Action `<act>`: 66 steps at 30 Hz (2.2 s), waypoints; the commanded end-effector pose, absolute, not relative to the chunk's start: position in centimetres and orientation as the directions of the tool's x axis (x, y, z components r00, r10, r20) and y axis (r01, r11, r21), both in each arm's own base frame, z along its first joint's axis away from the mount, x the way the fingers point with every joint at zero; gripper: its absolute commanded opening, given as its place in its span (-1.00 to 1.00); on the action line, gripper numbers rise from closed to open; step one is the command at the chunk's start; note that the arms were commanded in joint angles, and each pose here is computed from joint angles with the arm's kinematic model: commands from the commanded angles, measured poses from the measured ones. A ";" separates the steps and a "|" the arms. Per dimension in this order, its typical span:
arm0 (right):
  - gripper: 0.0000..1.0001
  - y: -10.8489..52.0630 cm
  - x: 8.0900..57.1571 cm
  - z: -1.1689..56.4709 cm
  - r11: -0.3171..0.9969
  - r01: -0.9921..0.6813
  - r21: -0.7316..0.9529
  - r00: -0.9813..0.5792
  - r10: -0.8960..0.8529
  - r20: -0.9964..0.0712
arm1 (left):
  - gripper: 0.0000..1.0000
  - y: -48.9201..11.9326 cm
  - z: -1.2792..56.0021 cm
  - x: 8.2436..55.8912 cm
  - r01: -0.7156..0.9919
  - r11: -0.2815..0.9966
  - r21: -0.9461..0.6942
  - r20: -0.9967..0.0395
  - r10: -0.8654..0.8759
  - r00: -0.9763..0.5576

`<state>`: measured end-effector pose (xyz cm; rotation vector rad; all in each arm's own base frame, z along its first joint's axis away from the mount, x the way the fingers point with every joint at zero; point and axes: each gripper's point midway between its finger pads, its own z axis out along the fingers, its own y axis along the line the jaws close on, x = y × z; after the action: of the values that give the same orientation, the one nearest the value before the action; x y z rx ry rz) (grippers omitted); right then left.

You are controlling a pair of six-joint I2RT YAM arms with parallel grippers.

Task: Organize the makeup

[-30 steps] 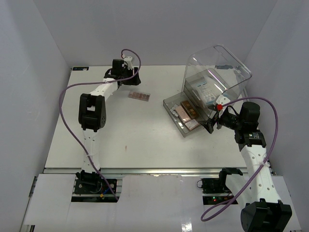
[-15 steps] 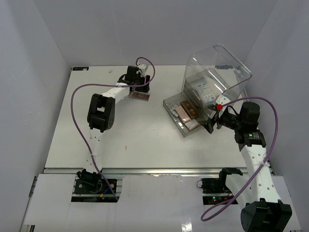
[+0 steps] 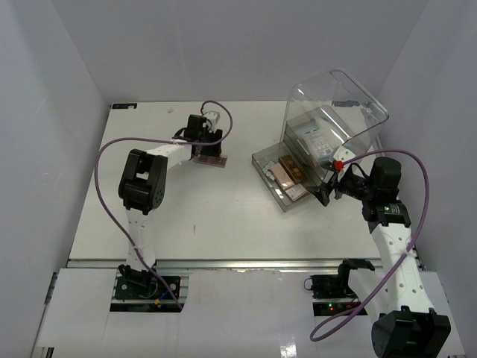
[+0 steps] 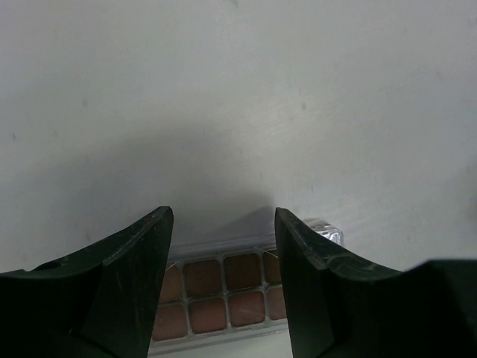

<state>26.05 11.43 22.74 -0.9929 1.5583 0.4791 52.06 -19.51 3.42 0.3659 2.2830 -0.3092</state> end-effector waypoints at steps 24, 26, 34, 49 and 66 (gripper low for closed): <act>0.80 22.8 19.8 18.0 0.029 -0.964 -0.263 0.211 -0.514 -0.832 | 0.78 -12.8 19.0 36.3 0.196 0.955 -0.222 -0.815 -0.071 -0.575; 0.81 24.8 20.7 17.7 0.007 -0.972 -0.236 0.193 -0.549 -0.813 | 0.96 -11.6 19.2 35.7 0.169 0.963 -0.212 -0.830 -0.086 -0.552; 0.80 37.2 24.9 15.3 0.131 -0.985 -0.111 0.004 -0.630 -0.776 | 0.96 -3.5 23.6 29.9 -0.055 0.992 -0.117 -0.966 -0.127 -0.226; 0.80 51.2 30.4 8.6 0.198 -0.980 -0.005 -0.123 -0.624 -0.771 | 0.96 -0.1 28.4 26.9 -0.156 0.976 -0.151 -0.988 -0.152 0.003; 0.80 48.6 28.7 2.7 0.084 -0.996 -0.004 -0.060 -0.745 -0.664 | 0.96 -1.3 28.1 27.2 -0.098 0.984 -0.152 -0.988 -0.155 -0.020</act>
<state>29.96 49.89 4.67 -1.6207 1.8515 0.6434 27.16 -1.01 27.89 -0.2155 1.5993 -0.0304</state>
